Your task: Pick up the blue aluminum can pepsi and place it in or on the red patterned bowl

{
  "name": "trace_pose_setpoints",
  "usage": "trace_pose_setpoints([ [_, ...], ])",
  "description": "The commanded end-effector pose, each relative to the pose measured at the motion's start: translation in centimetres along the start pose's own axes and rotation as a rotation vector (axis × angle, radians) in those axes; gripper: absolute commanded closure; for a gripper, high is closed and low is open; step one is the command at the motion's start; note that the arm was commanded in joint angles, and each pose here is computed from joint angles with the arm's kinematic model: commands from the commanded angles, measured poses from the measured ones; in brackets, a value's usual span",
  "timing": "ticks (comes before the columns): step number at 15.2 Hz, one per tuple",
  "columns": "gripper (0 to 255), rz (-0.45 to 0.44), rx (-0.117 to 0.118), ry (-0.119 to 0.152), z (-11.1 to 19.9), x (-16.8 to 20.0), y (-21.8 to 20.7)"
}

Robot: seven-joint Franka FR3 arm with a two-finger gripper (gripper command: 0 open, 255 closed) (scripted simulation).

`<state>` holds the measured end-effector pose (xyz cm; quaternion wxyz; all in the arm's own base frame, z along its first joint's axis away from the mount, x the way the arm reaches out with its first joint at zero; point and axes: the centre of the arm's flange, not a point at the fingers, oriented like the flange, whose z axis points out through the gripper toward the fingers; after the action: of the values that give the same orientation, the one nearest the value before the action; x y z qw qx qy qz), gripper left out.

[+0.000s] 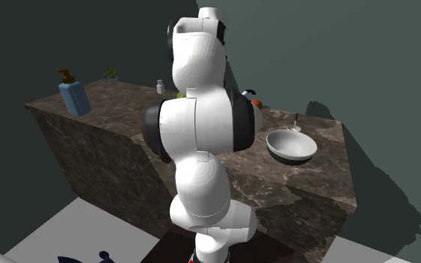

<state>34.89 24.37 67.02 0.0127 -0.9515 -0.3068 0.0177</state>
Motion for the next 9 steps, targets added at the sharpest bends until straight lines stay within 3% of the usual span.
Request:
trace_pose_setpoints([
  [1,255,0.001,0.000,0.000,0.2,-1.1,-2.4],
  [6,255,0.001,0.000,0.000,0.4,-4.4,-8.7],
  [9,255,0.001,0.000,0.000,2.0,-4.3,-8.6],
])
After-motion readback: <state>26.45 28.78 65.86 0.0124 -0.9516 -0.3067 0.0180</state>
